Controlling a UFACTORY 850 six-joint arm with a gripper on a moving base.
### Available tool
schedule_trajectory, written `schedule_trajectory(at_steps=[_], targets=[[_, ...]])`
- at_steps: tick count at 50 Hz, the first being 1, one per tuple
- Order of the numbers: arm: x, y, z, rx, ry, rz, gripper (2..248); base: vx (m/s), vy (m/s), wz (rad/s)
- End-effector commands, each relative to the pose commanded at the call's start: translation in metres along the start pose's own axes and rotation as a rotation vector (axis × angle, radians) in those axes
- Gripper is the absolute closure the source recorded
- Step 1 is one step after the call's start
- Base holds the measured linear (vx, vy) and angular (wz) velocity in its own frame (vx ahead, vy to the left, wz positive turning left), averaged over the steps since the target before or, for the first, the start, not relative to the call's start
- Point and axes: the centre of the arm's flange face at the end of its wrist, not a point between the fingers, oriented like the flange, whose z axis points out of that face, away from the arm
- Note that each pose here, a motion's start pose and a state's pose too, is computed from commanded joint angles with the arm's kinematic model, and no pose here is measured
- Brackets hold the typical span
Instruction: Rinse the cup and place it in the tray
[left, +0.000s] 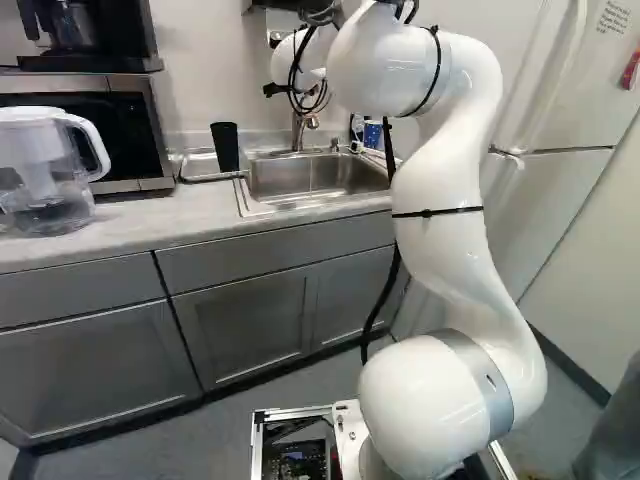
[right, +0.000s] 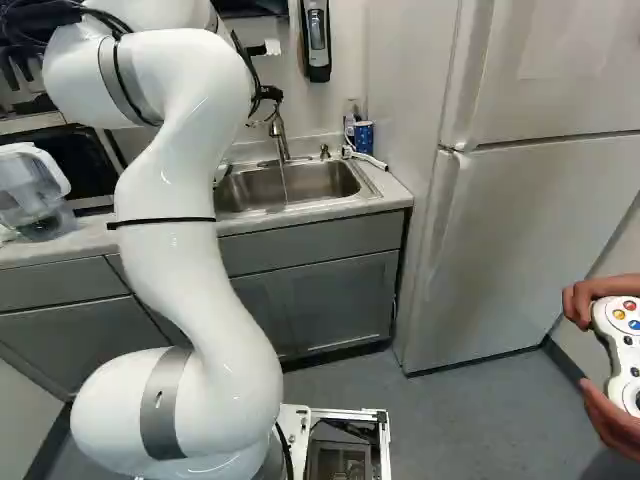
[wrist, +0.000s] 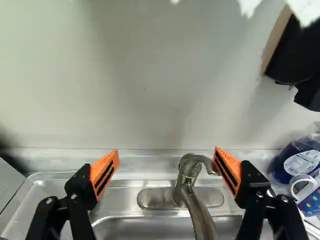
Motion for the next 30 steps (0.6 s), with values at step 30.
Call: schedule_trajectory(at_steps=[30], targets=[[-0.0047,-0.0009,-0.0063,-0.001,-0.048,0.000,3,0.000,0.000,0.000]])
